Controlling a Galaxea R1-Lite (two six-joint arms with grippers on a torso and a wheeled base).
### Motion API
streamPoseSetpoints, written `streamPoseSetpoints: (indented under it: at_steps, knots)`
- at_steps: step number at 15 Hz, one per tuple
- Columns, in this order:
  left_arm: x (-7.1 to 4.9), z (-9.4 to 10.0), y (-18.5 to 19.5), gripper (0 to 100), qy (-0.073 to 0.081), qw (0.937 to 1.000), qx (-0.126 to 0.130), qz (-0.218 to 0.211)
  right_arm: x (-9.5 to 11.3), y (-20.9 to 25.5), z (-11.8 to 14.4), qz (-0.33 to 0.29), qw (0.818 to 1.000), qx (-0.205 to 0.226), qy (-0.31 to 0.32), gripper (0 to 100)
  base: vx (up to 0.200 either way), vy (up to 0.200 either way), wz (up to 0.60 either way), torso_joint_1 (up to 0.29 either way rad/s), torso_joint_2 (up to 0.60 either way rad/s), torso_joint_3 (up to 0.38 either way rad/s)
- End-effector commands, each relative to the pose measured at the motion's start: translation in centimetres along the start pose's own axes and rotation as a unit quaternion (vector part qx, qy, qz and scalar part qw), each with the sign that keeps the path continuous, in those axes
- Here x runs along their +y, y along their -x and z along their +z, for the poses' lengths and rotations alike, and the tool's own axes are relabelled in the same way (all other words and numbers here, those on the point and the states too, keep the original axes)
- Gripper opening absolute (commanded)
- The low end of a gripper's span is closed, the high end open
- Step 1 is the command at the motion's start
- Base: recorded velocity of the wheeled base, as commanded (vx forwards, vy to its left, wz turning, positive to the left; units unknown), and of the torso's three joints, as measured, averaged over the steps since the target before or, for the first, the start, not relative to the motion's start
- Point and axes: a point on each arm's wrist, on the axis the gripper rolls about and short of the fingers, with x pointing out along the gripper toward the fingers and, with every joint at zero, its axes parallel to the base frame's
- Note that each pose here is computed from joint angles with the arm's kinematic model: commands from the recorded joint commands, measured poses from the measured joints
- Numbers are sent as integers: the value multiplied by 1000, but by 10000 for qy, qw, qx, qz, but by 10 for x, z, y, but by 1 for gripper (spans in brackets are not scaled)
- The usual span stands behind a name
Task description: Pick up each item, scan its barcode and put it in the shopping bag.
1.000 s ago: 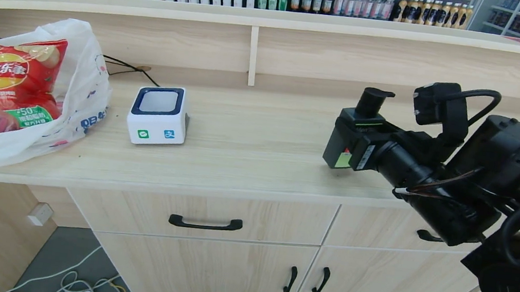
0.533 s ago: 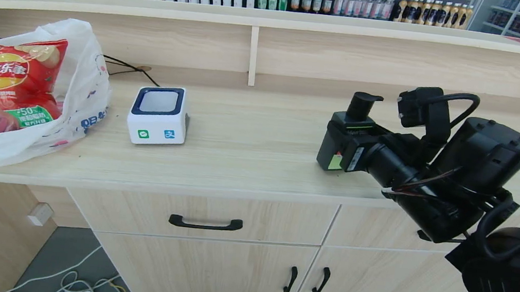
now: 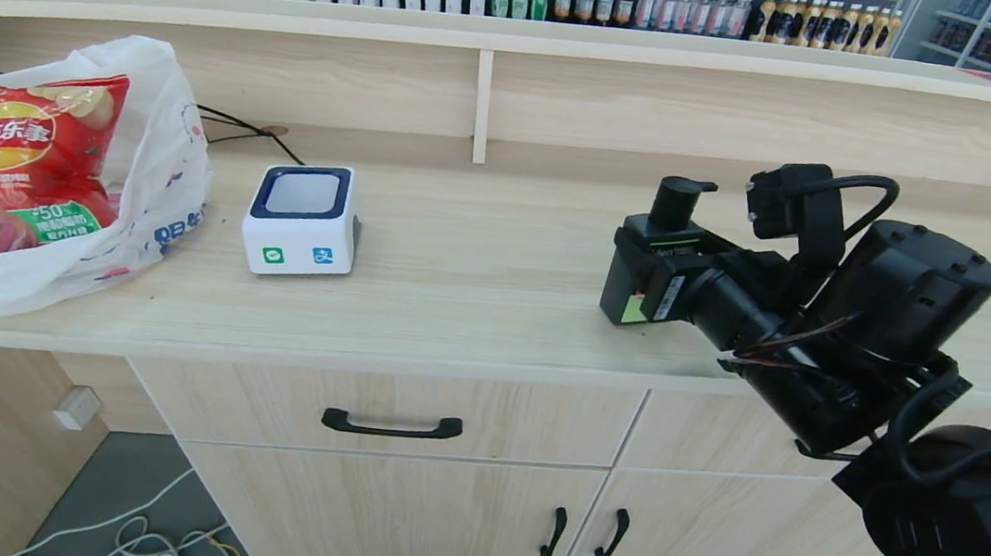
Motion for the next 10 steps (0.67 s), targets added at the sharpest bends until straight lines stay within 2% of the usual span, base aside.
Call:
streamPoseSetpoints:
  at_steps: [1, 5, 10]
  knots:
    - [0, 0, 0, 100, 2, 10000, -2, 1, 1, 1, -3, 4, 10000, 45, 8, 100, 0, 0, 0, 0, 0, 0]
    - [0, 0, 0, 100, 2, 10000, -2, 1, -1, 10, -2, 13, 10000, 67, -10, 100, 0, 0, 0, 0, 0, 0]
    - [0, 0, 0, 100, 2, 10000, -2, 1, -11, 45, 8, 32, 10000, -10, -8, 100, 0, 0, 0, 0, 0, 0]
